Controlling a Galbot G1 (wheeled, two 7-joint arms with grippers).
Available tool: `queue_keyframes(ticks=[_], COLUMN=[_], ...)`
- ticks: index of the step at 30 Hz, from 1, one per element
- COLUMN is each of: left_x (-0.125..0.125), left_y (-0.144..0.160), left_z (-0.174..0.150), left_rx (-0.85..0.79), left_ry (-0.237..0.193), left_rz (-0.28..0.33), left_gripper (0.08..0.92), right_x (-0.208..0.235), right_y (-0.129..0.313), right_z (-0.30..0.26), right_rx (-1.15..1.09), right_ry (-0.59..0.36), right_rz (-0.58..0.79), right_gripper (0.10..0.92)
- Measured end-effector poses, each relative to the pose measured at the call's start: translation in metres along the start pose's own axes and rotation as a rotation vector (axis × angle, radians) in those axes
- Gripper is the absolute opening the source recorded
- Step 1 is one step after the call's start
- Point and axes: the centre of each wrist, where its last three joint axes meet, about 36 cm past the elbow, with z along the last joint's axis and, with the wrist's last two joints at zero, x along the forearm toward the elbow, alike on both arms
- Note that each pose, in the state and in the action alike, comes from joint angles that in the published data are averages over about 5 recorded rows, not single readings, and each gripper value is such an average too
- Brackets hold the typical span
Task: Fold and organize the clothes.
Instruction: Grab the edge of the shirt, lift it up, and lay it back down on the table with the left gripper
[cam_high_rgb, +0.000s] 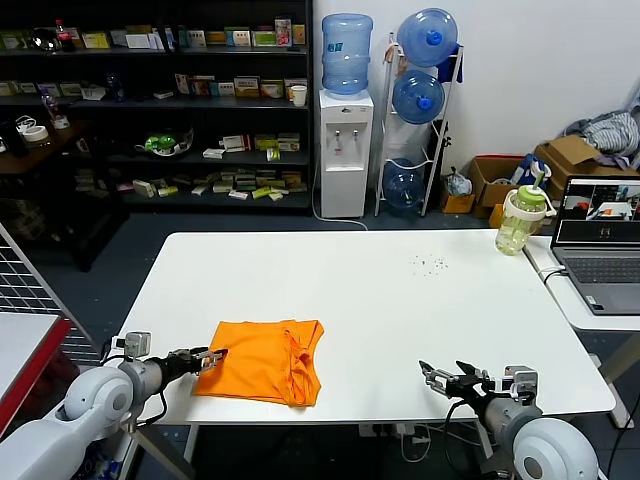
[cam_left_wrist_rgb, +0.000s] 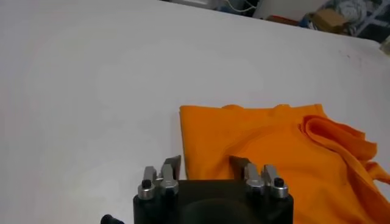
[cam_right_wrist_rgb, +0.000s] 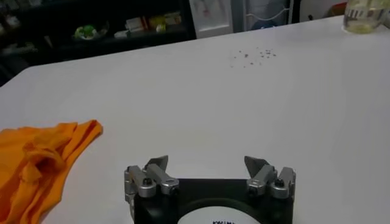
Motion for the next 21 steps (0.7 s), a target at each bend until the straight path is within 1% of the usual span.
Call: queue_keyframes(ticks=[8, 14, 17, 21], left_x=[-0.002, -0.001, 0.000, 0.006], left_y=[-0.003, -0.007, -0.011, -0.020], left_z=[0.001, 0.001, 0.001, -0.001], left_rx=[-0.003, 0.000, 0.002, -0.005], left_ry=[0.000, -0.009, -0.020, -0.045], left_rz=[0.007, 0.010, 0.010, 0.005], left_gripper=[0.312, 0.145, 0.101, 0.098], right_x=[0.001, 0.002, 0.002, 0.002], right_y=[0.001, 0.000, 0.000, -0.001], right_z=[0.001, 0.001, 0.001, 0.000], right_rx=[-0.001, -0.003, -0.005, -0.006], right_ry=[0.001, 0.000, -0.001, -0.005], right_rz=[0.000, 0.003, 0.003, 0.004], right_gripper=[0.823, 0.823, 0.823, 0.823])
